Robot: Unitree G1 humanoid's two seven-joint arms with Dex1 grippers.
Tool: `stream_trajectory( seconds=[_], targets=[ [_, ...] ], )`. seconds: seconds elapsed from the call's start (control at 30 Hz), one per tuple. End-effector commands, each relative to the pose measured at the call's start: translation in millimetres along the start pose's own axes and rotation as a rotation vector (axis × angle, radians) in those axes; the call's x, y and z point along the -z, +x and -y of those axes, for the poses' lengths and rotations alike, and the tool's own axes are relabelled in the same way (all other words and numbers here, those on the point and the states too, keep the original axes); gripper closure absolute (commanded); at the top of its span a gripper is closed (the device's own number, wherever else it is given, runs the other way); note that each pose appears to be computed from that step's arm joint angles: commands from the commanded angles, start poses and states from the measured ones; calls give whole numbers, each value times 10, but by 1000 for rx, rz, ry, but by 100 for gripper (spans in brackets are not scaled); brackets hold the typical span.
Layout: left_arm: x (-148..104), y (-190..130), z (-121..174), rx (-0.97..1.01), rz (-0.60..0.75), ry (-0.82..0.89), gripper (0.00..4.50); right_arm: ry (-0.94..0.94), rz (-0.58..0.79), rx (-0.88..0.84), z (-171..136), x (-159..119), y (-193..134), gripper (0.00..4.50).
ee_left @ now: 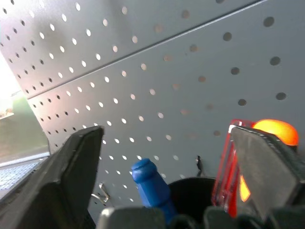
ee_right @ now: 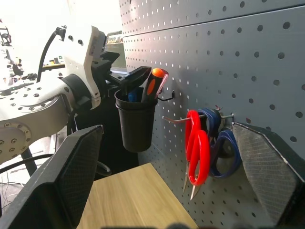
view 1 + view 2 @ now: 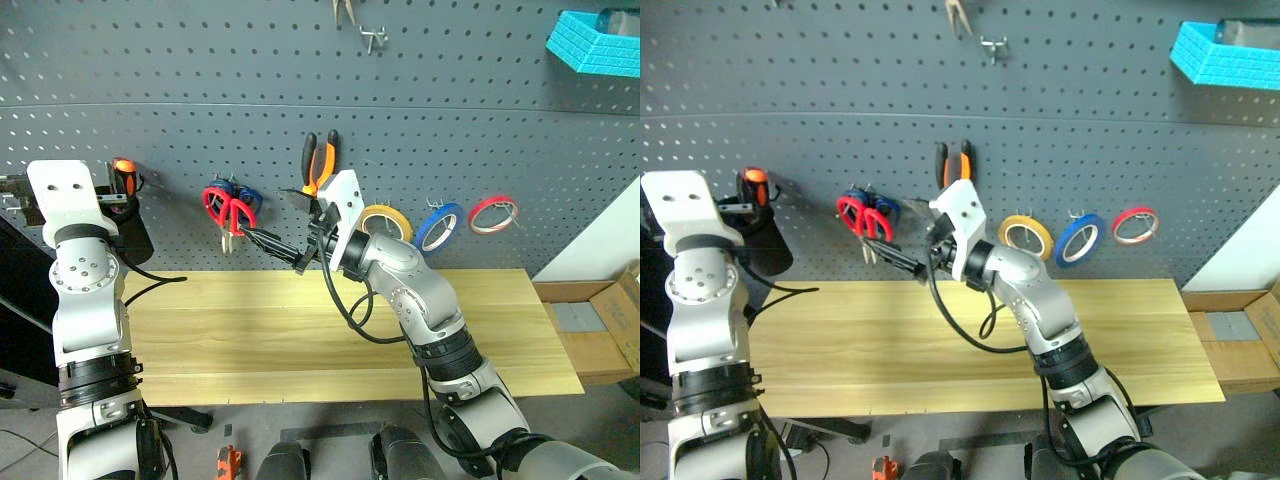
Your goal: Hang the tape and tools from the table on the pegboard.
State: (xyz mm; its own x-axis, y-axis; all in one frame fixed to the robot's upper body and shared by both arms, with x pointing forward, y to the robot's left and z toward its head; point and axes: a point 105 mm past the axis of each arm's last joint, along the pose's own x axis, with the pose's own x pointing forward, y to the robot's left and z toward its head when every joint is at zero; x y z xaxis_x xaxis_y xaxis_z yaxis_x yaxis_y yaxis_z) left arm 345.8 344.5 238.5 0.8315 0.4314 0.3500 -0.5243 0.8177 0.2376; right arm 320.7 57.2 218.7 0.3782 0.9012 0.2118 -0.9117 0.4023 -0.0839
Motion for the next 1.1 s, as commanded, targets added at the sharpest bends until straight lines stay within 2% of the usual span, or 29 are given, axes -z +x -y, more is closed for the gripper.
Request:
stream_trajectory(
  seconds=[0.03,0.23,0.33,0.47,0.6,0.67,0.77,0.9,1.1],
  targets=[
    [-270,-119,195,115,84,-91,2,-71,6,11,64,-42,-202,0],
    [-474,-637,601,328,95,-160,2,-125,-96,81,188,11,-713,0],
    [-347,-978,867,429,-2,-228,2,-141,-172,178,300,154,-966,0],
    [14,-1409,1207,524,-180,-288,2,-118,-292,432,575,496,-1351,0],
    [339,-1665,1491,610,-310,-301,2,-80,-345,568,637,722,-1606,0],
    [612,-1706,1561,597,-426,-317,2,-68,-393,650,692,859,-1750,0],
    [873,-1667,1610,566,-529,-332,2,-56,-470,786,806,1038,-1980,0],
    [1069,-1571,1686,585,-598,-329,2,-7,-533,972,940,1212,-2258,0],
    [1222,-1543,1674,624,-613,-270,2,32,-565,1047,947,1317,-2399,0]
  ],
)
